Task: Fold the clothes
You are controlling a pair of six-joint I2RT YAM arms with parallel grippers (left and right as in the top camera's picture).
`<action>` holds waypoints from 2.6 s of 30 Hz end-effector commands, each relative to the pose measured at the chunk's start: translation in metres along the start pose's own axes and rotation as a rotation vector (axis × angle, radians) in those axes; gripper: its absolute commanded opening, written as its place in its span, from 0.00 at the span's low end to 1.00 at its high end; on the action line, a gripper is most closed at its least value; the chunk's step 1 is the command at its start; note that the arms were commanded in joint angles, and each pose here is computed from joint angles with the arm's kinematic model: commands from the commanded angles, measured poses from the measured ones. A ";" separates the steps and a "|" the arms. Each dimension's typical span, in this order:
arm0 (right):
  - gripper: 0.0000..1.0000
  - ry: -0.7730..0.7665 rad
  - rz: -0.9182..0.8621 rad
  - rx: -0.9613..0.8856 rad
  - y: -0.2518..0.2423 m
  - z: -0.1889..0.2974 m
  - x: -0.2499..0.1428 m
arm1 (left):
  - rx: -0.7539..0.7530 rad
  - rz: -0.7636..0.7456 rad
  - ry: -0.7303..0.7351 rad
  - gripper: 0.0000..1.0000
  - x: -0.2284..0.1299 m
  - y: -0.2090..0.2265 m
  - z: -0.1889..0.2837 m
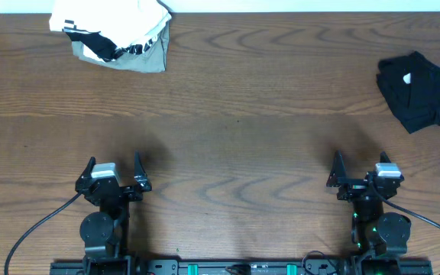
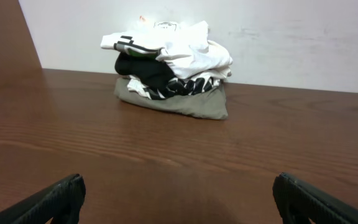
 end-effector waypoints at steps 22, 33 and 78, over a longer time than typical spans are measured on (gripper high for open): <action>0.99 0.006 0.012 -0.001 0.000 0.000 -0.002 | 0.041 -0.019 0.037 0.98 -0.014 0.008 -0.002; 0.99 0.007 0.012 -0.001 0.000 0.000 -0.002 | 0.040 -0.019 0.038 0.98 -0.014 0.008 -0.002; 0.99 -0.004 -0.159 0.121 0.016 0.001 0.001 | 0.041 -0.019 0.037 0.98 -0.014 0.008 -0.002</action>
Point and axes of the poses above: each gripper's point midway between its finger pads, its own z axis back along the fingers, its own y axis along the line the jaws close on, x = y × z, the point moved 4 cm from there along z, back along the fingers, and after that the axes turned 11 degrees about z, right-handed, at the moved point
